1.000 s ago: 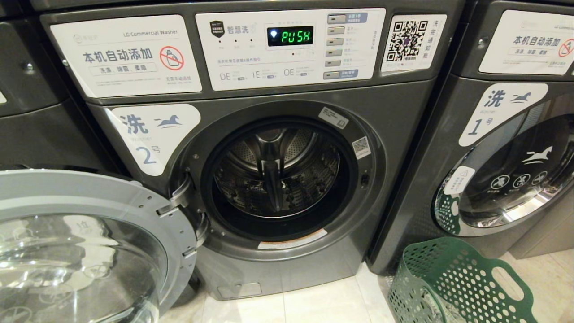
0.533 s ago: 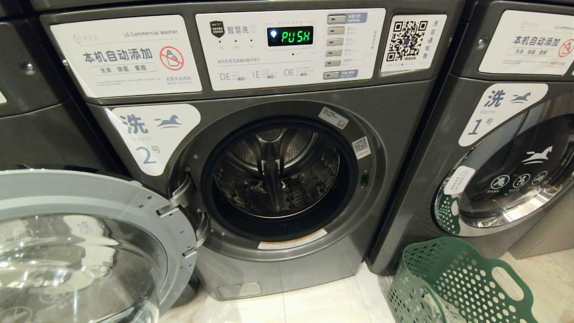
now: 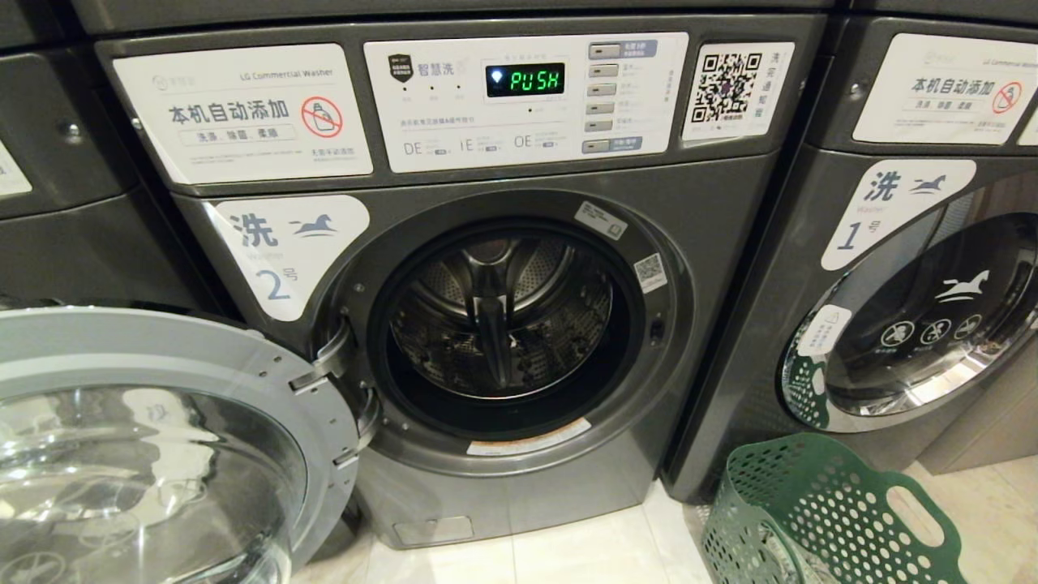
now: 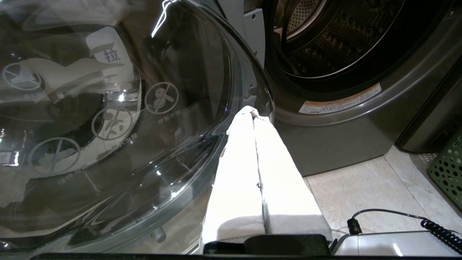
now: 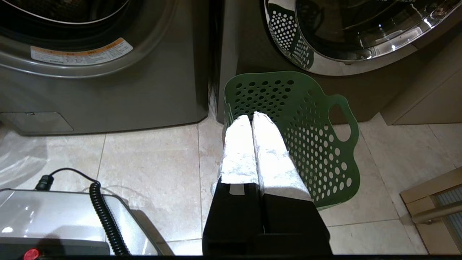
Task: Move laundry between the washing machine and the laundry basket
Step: Close the washing machine door with the left hand
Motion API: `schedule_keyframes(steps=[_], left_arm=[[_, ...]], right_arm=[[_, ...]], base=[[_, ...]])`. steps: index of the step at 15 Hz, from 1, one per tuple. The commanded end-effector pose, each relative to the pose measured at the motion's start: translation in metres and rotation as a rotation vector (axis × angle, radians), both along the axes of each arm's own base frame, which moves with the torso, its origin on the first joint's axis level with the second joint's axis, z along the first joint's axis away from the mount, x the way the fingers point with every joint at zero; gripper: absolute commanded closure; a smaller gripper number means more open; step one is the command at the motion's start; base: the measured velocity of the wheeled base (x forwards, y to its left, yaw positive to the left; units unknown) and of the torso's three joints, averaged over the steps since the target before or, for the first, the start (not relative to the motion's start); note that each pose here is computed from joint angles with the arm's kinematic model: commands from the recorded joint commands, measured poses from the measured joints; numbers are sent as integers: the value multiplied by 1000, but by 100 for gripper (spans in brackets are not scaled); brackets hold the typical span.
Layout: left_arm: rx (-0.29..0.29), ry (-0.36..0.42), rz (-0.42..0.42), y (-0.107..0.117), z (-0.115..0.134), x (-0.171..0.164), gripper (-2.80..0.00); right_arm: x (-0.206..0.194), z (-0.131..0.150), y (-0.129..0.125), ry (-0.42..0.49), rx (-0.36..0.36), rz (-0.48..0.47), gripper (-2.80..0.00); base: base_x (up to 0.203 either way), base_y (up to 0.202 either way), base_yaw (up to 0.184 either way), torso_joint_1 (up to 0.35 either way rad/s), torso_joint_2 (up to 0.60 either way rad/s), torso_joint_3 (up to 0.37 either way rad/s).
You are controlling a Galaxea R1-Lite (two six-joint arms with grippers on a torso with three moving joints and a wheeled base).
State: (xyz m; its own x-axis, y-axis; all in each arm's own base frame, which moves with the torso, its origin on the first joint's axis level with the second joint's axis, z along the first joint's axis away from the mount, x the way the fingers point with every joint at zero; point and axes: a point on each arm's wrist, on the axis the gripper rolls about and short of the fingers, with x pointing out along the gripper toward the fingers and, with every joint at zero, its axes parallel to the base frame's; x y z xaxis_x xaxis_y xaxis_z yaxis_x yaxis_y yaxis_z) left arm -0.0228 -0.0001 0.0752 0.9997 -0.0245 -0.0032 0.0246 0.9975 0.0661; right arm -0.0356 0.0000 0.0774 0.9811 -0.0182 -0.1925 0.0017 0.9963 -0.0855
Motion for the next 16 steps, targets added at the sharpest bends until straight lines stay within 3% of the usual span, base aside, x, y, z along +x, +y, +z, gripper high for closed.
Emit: schedule_keyframes(steps=[1, 7, 16], left_arm=[[0, 1, 0, 0, 0, 0, 0], [-5, 1, 0, 0, 0, 0, 0], [-3, 3, 1, 0, 0, 0, 0]], right_arm=[[0, 0, 0, 3, -1, 0, 0], [0, 0, 0, 1, -2, 0, 0], [0, 0, 0, 0, -2, 0, 0]], base=[[0, 0, 0, 6, 7, 178], [0, 0, 0, 2, 1, 154], [-10, 0, 0, 3, 0, 4]])
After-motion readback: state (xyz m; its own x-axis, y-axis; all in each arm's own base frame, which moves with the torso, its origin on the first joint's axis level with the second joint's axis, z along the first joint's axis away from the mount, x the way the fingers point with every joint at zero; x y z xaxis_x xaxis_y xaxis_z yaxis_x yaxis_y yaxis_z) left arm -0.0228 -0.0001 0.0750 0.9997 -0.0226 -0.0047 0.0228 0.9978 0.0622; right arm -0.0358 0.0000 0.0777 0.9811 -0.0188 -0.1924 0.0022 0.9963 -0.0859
